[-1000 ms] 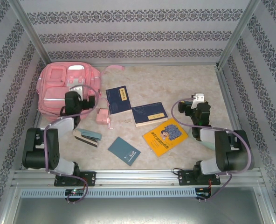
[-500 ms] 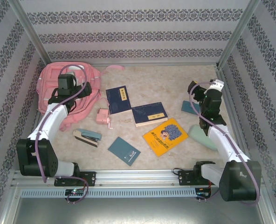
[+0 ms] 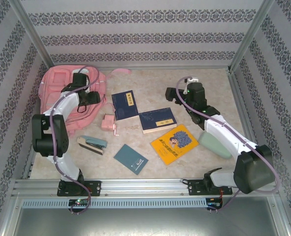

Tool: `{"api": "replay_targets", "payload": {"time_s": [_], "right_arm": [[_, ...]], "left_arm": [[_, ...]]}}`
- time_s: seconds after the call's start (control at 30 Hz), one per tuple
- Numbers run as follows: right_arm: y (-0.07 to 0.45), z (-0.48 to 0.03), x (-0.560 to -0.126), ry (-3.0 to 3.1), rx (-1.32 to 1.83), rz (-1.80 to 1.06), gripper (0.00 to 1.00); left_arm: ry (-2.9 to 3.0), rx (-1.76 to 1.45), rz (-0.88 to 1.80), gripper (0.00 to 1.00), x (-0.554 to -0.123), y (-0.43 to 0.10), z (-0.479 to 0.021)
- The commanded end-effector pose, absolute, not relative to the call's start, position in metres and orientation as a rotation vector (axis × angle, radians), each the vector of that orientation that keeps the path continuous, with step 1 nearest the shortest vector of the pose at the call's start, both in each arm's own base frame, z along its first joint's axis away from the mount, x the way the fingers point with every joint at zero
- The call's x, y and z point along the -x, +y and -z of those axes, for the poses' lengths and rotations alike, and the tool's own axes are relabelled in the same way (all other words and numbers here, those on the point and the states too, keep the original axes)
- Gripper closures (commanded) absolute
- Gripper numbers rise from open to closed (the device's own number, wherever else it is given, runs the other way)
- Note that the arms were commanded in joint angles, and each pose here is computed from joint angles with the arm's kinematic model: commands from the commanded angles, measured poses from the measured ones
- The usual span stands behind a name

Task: Pack the student bag
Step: Move the student bag to the top-center of the table.

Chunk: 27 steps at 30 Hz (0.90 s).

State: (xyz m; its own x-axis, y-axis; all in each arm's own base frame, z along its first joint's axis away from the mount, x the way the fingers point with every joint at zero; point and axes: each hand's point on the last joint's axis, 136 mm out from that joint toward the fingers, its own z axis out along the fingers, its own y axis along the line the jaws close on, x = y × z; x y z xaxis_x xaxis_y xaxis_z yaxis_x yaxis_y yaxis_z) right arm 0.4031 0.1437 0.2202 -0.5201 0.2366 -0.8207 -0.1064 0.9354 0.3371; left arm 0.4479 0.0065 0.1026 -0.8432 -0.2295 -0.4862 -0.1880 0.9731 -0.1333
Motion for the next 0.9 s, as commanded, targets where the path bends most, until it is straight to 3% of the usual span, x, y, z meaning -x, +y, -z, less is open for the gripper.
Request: {"api": "replay_targets", "payload": {"time_s": [0.0, 0.37, 0.43, 0.53, 0.63, 0.87], "right_arm": [[0.167, -0.213, -0.398, 2.142, -0.013, -0.453, 0.02], [0.2, -0.2, -0.391, 2.215, 0.074, -0.497, 0.02], [0.202, -0.2, -0.392, 2.215, 0.076, -0.498, 0.02], [0.205, -0.2, -0.391, 2.219, 0.086, -0.504, 0.02], [0.207, -0.2, -0.39, 2.224, 0.094, -0.5, 0.02], [0.211, -0.196, -0.387, 2.235, 0.104, -0.506, 0.02]], "left_arm": [[2.697, 0.235, 0.069, 0.35, -0.444, 0.006, -0.087], [2.87, 0.229, 0.015, 0.39, -0.443, -0.001, -0.027], [2.896, 0.193, 0.012, 0.48, -0.442, -0.011, -0.019], [2.899, 0.16, 0.005, 0.8, -0.444, -0.025, -0.016], [2.883, 0.146, 0.036, 1.0, -0.448, -0.043, -0.016], [2.849, 0.057, 0.146, 1.0, -0.458, -0.101, -0.028]]}}
